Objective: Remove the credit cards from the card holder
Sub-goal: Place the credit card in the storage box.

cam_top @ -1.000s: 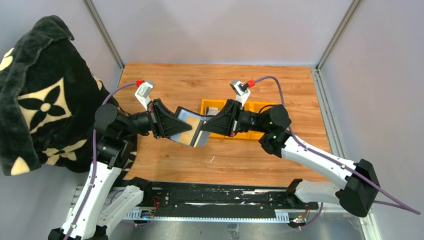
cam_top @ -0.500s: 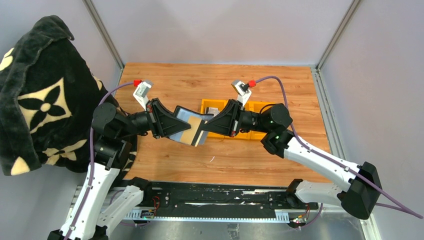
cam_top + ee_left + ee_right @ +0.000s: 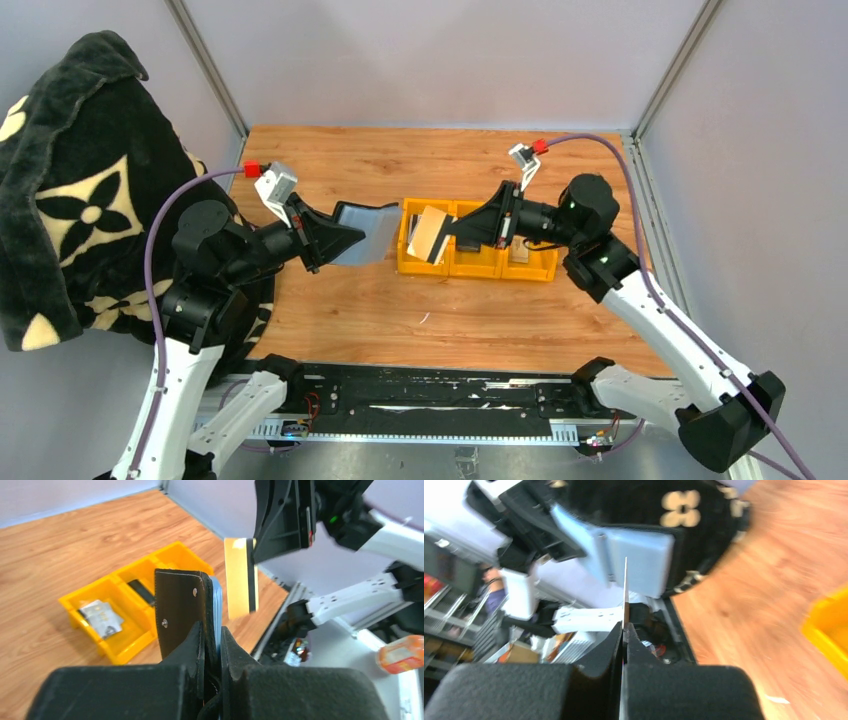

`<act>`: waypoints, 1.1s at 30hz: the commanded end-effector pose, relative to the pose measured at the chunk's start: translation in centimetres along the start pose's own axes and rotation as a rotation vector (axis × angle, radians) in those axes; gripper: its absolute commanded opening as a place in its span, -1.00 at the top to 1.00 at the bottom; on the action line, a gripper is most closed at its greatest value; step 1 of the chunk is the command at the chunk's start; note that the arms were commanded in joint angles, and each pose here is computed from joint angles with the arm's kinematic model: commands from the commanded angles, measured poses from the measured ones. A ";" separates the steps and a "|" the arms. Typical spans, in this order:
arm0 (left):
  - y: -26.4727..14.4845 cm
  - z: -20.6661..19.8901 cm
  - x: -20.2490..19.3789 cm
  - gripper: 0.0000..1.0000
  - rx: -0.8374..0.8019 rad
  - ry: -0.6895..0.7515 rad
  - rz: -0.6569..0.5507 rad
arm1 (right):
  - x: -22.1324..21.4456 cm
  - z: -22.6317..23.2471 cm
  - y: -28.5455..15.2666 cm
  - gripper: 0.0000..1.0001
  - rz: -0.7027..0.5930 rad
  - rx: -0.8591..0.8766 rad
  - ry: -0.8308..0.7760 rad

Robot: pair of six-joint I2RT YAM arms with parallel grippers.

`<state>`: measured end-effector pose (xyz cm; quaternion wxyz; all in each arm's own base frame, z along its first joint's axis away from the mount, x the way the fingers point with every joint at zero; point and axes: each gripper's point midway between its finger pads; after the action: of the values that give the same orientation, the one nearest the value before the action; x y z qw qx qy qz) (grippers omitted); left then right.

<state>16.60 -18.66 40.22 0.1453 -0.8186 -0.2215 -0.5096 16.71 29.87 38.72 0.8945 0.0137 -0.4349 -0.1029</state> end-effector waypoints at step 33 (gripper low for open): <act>-2.7 -1.9 -1.1 1.00 -0.070 0.368 0.057 | -6.6 -31.6 -18.8 1.00 0.509 -1.267 0.126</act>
<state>14.32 -17.45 37.14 0.1978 -0.7464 -0.1321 -0.6216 33.63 10.45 13.56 0.7385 -0.6151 -0.2371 -0.1416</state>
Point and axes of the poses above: each gripper's point midway between its finger pads, its own y axis out along the fingers, its own z axis along the line the jaws close on, x = y × z, and after that the axes turned 4 degrees about -y, right-handed
